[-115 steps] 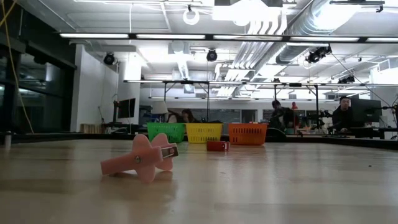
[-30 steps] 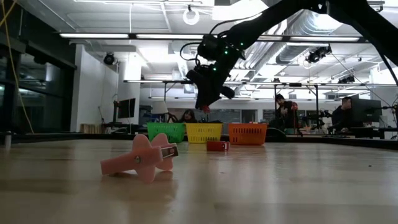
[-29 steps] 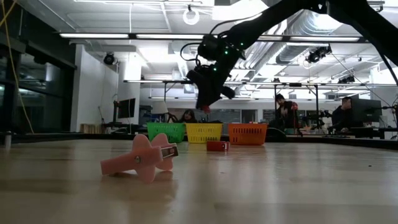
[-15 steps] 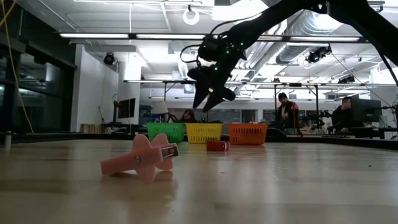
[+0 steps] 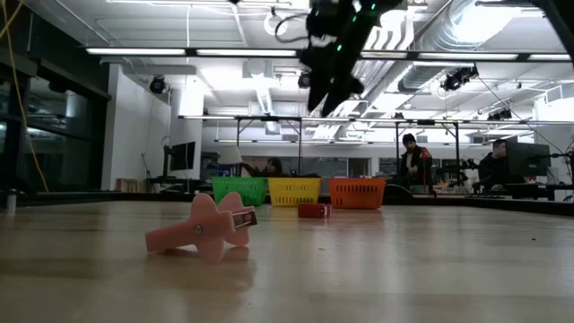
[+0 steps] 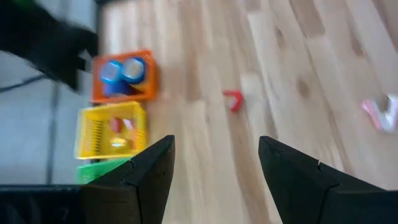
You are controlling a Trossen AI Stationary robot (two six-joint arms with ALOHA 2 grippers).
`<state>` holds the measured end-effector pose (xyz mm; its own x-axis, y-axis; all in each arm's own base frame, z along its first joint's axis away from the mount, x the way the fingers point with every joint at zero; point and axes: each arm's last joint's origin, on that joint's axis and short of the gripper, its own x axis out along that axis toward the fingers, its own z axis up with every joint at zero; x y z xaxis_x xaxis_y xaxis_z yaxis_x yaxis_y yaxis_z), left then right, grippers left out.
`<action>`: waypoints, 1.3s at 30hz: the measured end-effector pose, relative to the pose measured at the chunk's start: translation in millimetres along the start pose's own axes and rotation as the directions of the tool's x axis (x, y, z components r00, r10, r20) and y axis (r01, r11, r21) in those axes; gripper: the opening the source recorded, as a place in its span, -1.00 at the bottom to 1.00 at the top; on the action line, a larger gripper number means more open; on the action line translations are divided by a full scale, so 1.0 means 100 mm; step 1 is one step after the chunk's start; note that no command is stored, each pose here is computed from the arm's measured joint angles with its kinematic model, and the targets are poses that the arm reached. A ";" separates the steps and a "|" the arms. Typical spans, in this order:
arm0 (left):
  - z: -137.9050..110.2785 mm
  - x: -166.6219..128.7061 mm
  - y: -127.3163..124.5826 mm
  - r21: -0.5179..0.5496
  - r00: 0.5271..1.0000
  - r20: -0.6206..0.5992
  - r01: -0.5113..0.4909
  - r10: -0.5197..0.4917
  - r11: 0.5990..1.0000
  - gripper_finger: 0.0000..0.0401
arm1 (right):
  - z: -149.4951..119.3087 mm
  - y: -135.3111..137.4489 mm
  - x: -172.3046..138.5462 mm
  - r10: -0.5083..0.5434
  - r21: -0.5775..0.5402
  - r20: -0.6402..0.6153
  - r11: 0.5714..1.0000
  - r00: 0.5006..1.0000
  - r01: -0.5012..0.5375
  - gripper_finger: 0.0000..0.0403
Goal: Pick and place Stapler, Stapler remover, tape
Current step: Put the pink staple remover into the green bin
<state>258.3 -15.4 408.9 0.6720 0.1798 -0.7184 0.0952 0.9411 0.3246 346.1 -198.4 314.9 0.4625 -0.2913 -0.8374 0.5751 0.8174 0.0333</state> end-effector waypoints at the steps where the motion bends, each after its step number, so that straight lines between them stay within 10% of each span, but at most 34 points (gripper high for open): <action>1: 0.00 0.05 -0.02 0.012 0.999 -0.024 0.028 -0.028 1.000 0.13 | -0.02 0.02 -0.10 -0.008 -0.006 0.004 1.000 1.000 0.008 0.29; 7: -0.03 0.37 -0.26 0.122 0.975 -0.198 0.124 -0.098 0.985 0.13 | -0.18 0.18 -0.73 -0.069 -0.002 0.029 0.998 0.997 0.069 0.30; 20: -0.56 1.13 -1.00 0.193 0.939 -0.177 0.328 -0.296 0.925 0.13 | -0.73 0.69 -1.77 -0.137 0.057 0.154 0.990 0.978 0.130 0.30; 39: -0.97 1.50 -1.52 0.062 0.895 0.059 0.438 -0.442 0.897 0.24 | -1.19 1.27 -2.06 -0.097 0.180 0.194 0.982 0.976 0.062 0.30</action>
<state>273.0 -103.5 191.9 0.6031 -0.2718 -0.7499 0.4255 0.9048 0.0143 243.9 24.7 426.3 0.5267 -0.4604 -0.7146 0.7145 0.6952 0.0788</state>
